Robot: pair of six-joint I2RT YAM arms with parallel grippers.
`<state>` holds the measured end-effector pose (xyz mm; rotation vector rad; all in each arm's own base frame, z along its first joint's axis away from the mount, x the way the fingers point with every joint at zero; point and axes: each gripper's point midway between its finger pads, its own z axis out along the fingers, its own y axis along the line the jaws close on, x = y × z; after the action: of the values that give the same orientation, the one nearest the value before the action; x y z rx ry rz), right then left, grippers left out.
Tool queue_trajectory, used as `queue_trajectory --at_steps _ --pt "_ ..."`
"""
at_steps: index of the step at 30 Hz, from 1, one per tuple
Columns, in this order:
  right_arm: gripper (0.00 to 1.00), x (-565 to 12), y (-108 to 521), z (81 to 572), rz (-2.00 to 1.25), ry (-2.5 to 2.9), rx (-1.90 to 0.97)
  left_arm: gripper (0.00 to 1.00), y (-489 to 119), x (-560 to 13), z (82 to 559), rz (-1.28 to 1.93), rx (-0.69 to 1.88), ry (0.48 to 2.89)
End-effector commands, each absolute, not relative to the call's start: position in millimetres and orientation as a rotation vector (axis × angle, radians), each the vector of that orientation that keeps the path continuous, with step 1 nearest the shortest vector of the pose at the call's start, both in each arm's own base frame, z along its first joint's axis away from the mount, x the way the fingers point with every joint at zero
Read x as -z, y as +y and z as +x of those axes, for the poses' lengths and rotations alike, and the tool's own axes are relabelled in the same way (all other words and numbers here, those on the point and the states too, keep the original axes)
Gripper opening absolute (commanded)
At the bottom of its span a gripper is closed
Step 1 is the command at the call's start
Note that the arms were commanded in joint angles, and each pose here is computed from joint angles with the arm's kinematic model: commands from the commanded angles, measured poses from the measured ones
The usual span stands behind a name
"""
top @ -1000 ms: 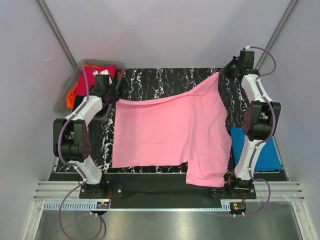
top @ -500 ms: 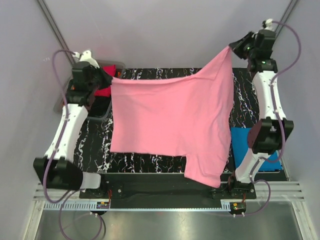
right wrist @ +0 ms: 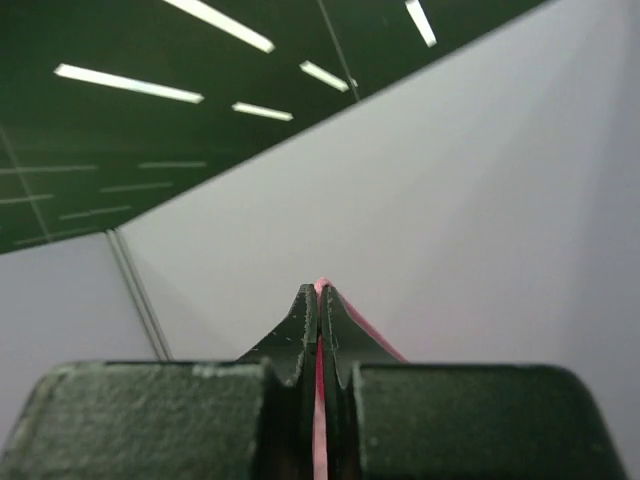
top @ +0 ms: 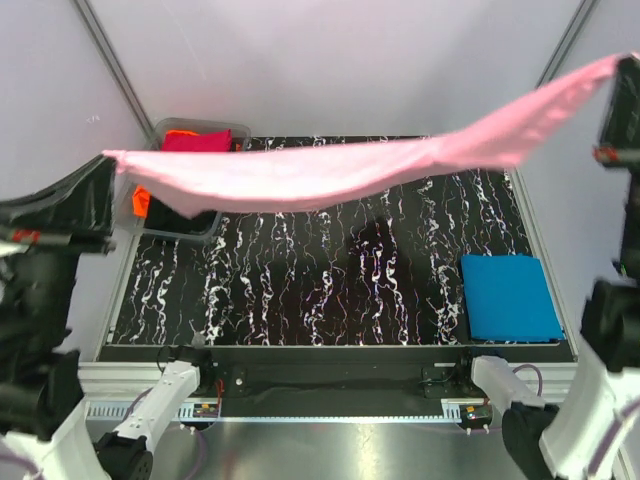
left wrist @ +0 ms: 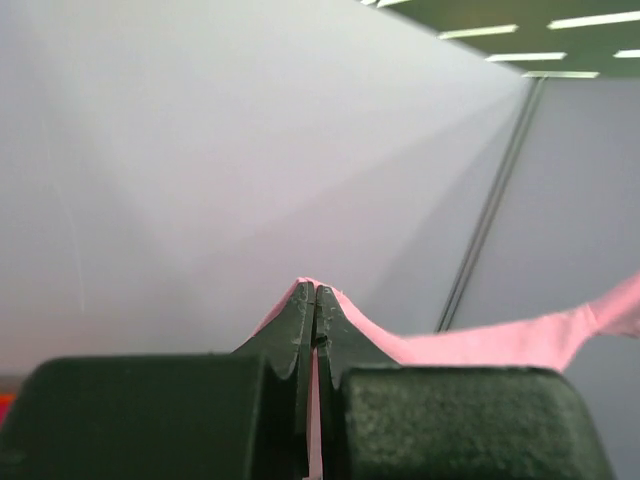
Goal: Fold and stack the t-shirts
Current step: Flatten the tshirt out
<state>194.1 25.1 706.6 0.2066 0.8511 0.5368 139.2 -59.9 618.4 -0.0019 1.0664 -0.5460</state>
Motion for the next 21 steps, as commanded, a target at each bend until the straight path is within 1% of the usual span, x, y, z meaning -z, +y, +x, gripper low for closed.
queue_trajectory --at_steps 1,3,5,7,8,11,12,14,17,19,21 --pt "0.00 -718.0 18.6 159.9 0.212 0.767 -0.492 0.00 -51.9 -623.5 112.3 -0.014 0.539 1.047" --pt "0.00 -724.8 18.8 131.0 0.206 0.716 -0.486 0.00 -46.4 -633.0 91.2 -0.011 0.542 1.002" --pt "0.00 -730.8 17.2 114.5 0.210 0.680 -0.480 0.00 -37.2 -638.3 76.4 -0.034 0.532 0.968" --pt "0.00 -737.9 16.5 103.1 0.209 0.651 -0.478 0.00 -31.2 -637.7 74.7 -0.053 0.512 0.967" --pt "0.00 -740.8 16.2 101.5 0.210 0.642 -0.479 0.00 -26.3 -636.0 78.2 -0.079 0.496 0.974" --pt "0.00 -744.8 14.6 120.0 0.217 0.660 -0.479 0.00 -21.3 -628.0 96.7 -0.111 0.447 1.018" --pt "0.00 -741.8 13.6 140.9 0.226 0.692 -0.483 0.00 -22.2 -623.6 109.8 -0.112 0.428 1.046" --pt "0.00 -738.1 15.0 161.2 0.228 0.727 -0.499 0.00 -21.9 -606.7 134.3 -0.134 0.390 1.114" --pt "0.00 -714.9 13.4 217.1 0.256 0.831 -0.512 0.00 -23.2 -572.9 179.9 -0.166 0.325 1.239" --pt "0.00 -684.9 11.9 263.4 0.285 0.932 -0.519 0.00 -20.8 -550.0 205.4 -0.197 0.273 1.310" --pt "0.00 -660.5 10.9 296.4 0.305 0.998 -0.525 0.00 -20.8 -514.0 233.5 -0.212 0.217 1.405"
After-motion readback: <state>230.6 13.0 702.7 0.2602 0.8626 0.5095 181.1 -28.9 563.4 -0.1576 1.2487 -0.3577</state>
